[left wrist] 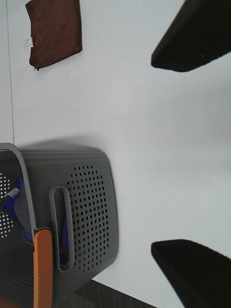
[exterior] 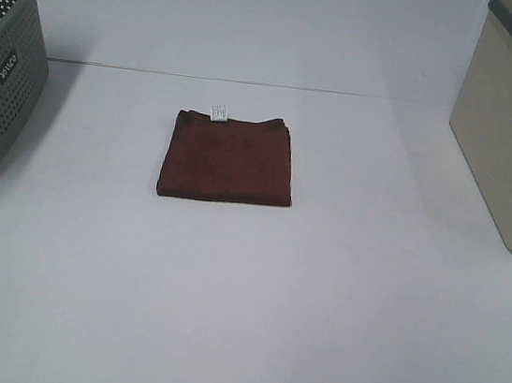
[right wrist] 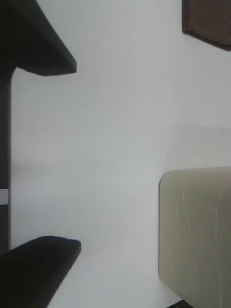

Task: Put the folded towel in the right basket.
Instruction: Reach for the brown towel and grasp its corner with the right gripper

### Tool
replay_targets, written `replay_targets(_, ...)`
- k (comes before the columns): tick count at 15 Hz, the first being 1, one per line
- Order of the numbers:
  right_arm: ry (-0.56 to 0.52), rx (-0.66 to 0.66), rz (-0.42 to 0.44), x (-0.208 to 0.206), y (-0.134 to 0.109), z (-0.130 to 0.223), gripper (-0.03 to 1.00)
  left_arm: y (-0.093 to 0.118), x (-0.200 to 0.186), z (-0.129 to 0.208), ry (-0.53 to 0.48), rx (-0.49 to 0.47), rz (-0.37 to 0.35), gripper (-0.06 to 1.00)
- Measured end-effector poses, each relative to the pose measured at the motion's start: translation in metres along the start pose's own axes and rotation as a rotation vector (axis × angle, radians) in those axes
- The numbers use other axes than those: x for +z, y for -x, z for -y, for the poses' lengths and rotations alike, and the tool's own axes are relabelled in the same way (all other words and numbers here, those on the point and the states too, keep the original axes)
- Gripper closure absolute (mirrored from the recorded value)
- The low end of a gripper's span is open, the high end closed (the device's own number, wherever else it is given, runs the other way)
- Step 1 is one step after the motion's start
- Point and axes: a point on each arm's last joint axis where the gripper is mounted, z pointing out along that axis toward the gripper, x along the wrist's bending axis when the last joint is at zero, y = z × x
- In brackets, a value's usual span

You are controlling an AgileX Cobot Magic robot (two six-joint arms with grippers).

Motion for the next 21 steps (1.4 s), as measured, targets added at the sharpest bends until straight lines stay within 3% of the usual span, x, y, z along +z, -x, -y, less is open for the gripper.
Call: replay_targets(21,0.0,0.0,0.0,0.0,0.0,0.0,0.1,0.0,0.0,0.0,0.0,0.0,0.0,0.06)
